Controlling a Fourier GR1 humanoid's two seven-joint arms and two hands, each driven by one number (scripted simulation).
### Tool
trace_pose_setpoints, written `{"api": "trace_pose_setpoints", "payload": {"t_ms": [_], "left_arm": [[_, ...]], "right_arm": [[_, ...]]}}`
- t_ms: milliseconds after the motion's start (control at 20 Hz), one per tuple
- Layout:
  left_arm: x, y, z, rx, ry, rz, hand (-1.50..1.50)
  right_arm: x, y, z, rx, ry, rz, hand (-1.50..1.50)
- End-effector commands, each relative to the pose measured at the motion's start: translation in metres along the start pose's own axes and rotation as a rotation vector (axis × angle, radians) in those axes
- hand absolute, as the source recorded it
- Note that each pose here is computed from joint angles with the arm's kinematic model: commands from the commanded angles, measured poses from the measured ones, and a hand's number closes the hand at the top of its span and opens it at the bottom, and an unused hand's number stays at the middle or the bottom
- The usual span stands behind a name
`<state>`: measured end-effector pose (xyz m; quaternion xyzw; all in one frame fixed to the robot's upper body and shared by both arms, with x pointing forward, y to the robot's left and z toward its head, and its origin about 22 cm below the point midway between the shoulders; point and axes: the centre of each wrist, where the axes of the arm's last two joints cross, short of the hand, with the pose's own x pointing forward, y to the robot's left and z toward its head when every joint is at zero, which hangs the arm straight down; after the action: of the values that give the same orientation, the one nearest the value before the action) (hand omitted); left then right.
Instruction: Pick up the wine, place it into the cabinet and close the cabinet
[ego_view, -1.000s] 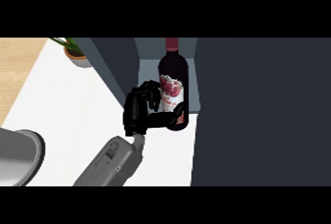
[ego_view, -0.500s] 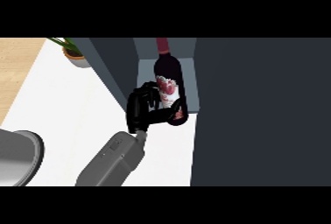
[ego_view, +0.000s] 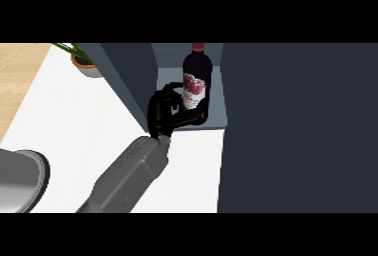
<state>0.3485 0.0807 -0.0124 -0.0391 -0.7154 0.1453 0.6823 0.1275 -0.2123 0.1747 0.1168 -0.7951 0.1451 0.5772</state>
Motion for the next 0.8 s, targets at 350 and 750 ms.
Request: {"api": "trace_pose_setpoints", "payload": {"t_ms": [350, 750], "left_arm": [[0.026, -0.022, -0.037, 0.034, -0.001, -0.004, 1.5], [0.047, -0.024, -0.068, 0.069, -0.048, -0.116, 1.5]], "right_arm": [[0.027, -0.004, 0.024, 0.048, -0.07, -0.055, -1.5], [0.019, -0.006, 0.018, 0.035, -0.075, -0.058, -1.5]]}}
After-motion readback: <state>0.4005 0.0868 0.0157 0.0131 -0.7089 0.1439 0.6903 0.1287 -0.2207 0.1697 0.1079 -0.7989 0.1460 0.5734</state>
